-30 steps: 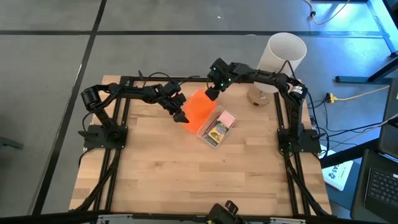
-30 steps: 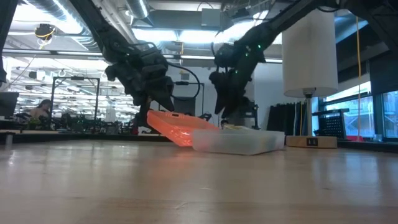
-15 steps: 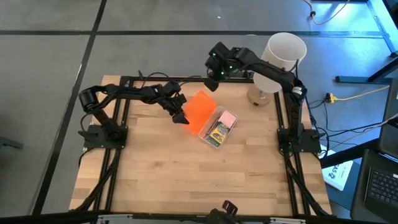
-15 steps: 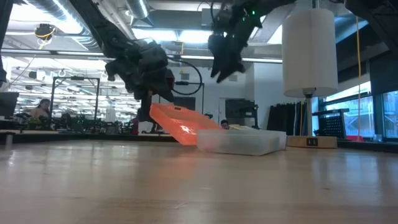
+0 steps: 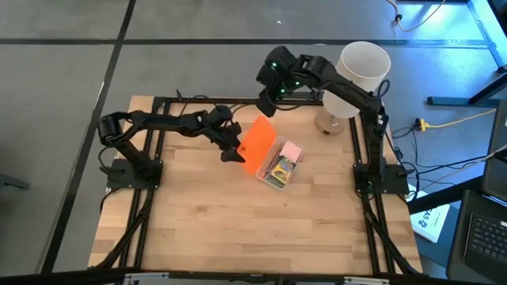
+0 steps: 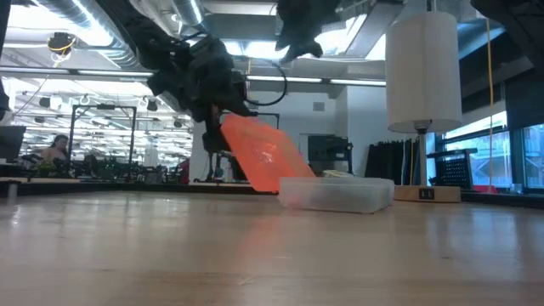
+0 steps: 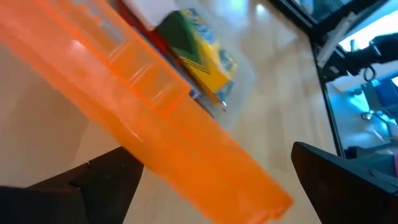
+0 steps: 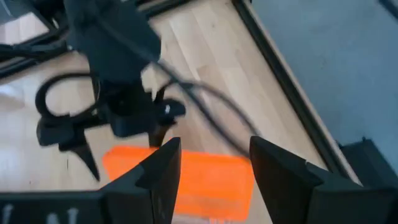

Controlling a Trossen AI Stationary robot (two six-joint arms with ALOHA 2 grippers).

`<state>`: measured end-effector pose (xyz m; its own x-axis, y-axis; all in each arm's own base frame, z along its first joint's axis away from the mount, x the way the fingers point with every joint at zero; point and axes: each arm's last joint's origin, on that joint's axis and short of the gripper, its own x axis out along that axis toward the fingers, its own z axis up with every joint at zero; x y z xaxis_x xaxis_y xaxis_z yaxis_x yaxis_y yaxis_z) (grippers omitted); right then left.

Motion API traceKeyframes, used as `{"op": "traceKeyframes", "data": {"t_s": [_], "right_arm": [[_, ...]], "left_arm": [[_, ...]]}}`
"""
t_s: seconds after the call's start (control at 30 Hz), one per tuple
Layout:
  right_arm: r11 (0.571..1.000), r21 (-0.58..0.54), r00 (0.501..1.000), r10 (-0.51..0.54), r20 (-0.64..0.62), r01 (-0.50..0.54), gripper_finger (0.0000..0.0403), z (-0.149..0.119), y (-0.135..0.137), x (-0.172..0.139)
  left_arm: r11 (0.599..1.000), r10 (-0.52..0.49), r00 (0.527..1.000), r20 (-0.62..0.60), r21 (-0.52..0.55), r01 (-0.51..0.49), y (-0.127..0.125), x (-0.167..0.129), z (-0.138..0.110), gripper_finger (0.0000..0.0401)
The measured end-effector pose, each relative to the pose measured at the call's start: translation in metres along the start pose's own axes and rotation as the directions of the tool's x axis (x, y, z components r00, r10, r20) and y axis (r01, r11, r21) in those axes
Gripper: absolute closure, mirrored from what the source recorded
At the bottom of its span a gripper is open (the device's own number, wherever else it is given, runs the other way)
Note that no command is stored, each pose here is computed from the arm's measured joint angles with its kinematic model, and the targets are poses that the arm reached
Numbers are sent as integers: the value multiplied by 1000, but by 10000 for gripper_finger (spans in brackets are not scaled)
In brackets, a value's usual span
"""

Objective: Pack school essentials
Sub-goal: Close the orange supply box

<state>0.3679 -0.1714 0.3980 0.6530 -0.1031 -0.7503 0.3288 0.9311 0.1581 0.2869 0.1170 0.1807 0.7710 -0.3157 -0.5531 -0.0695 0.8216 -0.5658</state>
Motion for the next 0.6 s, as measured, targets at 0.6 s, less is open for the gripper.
{"op": "traceKeyframes", "data": {"t_s": [0.6], "right_arm": [[999,-30,999,19,27,-19,210,5,23,-17]], "left_arm": [[955,-82,990,114,293,46,-44,25,8,7]]}}
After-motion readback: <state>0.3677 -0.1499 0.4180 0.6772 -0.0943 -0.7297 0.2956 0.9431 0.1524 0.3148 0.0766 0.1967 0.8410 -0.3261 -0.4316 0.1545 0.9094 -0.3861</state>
